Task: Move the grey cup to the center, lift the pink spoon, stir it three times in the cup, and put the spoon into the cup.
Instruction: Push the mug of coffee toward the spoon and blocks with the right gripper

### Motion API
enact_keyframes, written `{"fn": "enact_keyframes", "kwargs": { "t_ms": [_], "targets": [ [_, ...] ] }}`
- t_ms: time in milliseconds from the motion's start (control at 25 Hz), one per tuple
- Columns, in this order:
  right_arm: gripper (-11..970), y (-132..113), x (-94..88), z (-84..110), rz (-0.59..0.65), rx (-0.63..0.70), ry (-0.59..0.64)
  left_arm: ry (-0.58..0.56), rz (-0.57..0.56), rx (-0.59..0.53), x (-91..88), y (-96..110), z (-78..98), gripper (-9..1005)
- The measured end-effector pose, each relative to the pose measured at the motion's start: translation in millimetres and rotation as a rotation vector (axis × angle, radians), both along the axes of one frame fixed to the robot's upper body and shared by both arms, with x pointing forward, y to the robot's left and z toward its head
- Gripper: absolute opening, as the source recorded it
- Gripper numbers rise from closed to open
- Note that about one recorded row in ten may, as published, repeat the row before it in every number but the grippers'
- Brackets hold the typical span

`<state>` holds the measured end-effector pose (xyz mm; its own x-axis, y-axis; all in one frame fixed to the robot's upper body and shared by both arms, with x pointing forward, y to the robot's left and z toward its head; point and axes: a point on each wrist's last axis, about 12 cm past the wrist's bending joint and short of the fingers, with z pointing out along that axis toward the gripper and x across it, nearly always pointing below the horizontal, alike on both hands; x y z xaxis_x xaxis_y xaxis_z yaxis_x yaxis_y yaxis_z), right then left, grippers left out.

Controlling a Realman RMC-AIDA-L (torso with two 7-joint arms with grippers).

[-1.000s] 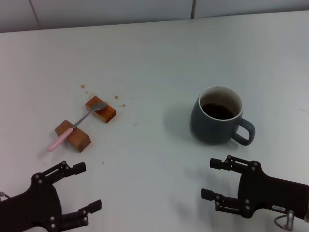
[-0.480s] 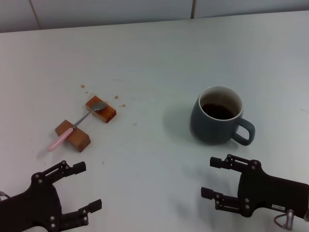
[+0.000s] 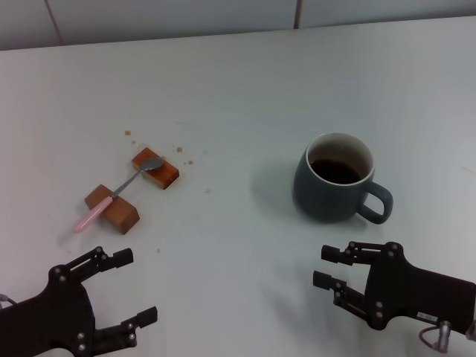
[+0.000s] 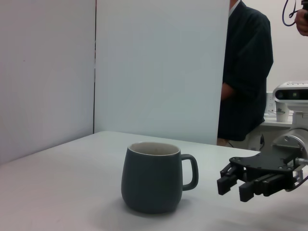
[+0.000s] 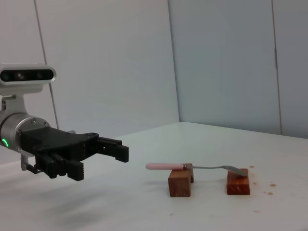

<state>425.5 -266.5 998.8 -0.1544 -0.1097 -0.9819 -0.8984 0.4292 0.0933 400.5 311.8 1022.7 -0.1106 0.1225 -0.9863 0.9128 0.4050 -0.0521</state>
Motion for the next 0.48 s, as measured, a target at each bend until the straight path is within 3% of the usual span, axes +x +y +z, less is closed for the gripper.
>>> {"fn": "enact_keyframes", "kwargs": {
  "t_ms": [200, 320, 480],
  "targets": [
    [452, -0.2, 0.4, 0.0, -0.001, -0.001, 0.001, -0.004, 0.002, 0.0, 1.0, 0.3, 0.7, 863],
    [208, -0.2, 1.0, 0.2, -0.001, -0.001, 0.0, -0.006, 0.0, -0.002, 2.0, -0.3, 1.0, 863],
    [47, -0.2, 1.0, 0.2, -0.001, -0.002, -0.001, -0.006, 0.0, -0.003, 2.1, -0.3, 1.1, 863]
  ]
}}
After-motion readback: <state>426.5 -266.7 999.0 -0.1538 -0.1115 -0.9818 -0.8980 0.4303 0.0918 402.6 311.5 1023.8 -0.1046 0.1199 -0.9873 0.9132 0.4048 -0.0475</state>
